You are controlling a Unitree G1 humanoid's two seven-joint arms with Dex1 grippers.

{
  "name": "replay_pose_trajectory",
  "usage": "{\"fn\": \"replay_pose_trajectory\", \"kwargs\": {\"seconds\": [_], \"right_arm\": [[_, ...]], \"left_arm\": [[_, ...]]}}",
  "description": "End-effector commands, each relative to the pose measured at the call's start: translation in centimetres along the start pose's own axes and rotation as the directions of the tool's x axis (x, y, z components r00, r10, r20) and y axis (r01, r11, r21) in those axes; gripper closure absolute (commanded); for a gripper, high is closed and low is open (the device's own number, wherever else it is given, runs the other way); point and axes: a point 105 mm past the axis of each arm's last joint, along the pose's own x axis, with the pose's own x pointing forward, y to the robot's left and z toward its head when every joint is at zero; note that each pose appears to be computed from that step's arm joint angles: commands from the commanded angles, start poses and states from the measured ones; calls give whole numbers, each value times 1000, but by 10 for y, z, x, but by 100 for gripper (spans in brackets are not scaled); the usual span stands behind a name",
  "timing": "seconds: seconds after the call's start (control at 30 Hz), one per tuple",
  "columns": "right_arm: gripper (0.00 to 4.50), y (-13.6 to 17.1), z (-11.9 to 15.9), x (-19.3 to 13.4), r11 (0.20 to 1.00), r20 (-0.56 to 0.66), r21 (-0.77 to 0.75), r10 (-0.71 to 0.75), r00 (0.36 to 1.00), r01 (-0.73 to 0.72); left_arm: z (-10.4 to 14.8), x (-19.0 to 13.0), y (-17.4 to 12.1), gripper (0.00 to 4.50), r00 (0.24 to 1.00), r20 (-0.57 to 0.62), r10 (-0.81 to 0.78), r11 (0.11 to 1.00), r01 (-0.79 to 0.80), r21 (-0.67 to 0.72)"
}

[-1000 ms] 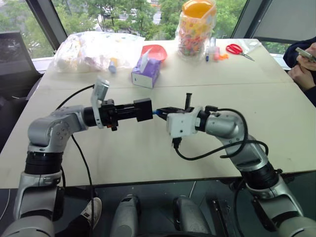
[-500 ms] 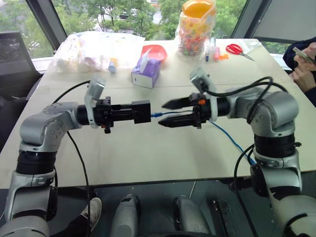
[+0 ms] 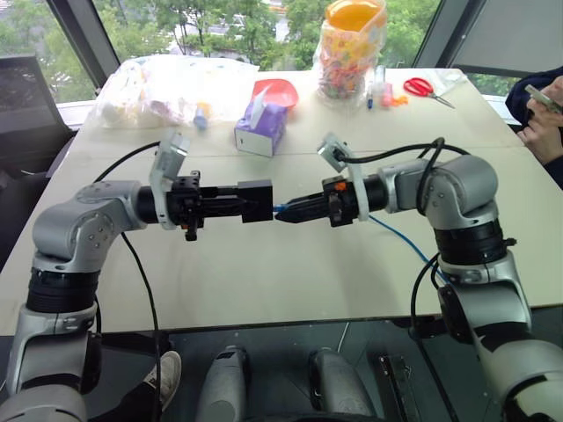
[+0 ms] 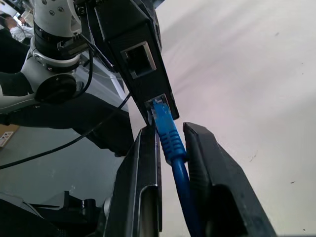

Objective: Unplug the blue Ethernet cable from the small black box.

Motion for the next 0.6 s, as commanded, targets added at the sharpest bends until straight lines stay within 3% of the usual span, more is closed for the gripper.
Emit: {"fn": "replay_pose_trajectory", "kwargs": {"seconds": [0.03, 0.6], "right_arm": [[343, 12, 14, -1, 997, 11, -63, 44, 999, -43], [343, 18, 14, -4, 995, -23, -77, 66, 998, -68]], "left_arm": [[8, -3, -5, 403, 1000, 12, -1, 999, 1, 42], [5, -3, -5, 403, 1000, 4, 0, 999, 0, 43]]}}
